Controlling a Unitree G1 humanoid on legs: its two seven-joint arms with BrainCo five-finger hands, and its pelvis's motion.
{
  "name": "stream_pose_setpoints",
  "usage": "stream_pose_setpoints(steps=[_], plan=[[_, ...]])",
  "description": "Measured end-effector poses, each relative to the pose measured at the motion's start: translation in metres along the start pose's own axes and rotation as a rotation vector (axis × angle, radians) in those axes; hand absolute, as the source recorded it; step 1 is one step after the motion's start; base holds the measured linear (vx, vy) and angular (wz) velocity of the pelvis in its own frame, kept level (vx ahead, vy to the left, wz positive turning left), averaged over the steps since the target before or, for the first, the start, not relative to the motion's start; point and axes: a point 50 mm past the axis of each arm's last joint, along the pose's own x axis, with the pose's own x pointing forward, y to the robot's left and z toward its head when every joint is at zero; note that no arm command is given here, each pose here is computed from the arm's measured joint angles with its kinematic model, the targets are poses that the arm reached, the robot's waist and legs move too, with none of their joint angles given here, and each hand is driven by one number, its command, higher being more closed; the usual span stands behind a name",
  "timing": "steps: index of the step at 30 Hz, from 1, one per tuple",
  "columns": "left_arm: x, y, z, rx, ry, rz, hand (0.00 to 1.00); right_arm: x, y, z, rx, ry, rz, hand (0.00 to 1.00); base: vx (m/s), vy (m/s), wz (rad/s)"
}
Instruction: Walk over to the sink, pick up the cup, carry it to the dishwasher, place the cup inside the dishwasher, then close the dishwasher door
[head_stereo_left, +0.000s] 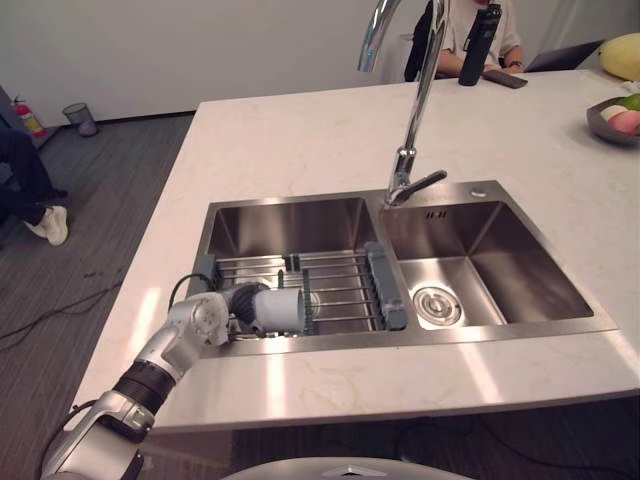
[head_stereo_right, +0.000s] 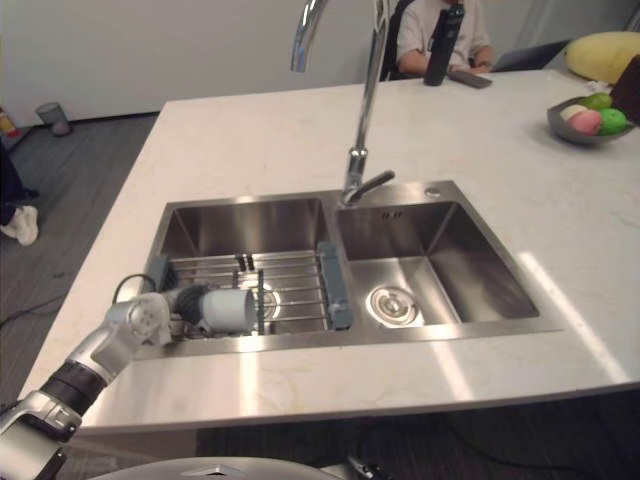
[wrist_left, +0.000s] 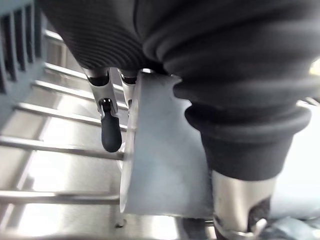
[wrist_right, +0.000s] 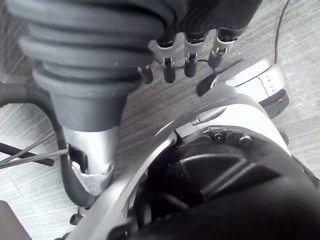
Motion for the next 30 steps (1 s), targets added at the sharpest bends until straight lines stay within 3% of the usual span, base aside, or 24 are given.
stream_pose_setpoints(steps=[7, 19, 23, 30], plan=[[-0.002, -0.006, 0.003, -0.072, -0.094, 0.063, 1.0, 0.002, 0.001, 0.002, 0.004, -0.001, 0.002, 0.0, 0.0, 0.0, 0.0], [-0.013, -0.011, 0.009, -0.225, -0.231, 0.298, 1.0, 0.002, 0.0, 0.002, 0.004, -0.007, -0.002, 0.0, -0.01, -0.009, 0.07], [-0.017, -0.013, 0.006, -0.4, -0.256, 0.386, 1.0, 0.002, 0.002, 0.001, 0.013, -0.007, 0.0, 0.0, -0.01, -0.007, 0.01], [-0.045, 0.027, 0.033, -0.832, -0.575, 0.632, 1.0, 0.002, 0.006, -0.003, 0.069, -0.03, -0.001, 0.0, 0.0, -0.008, 0.04]])
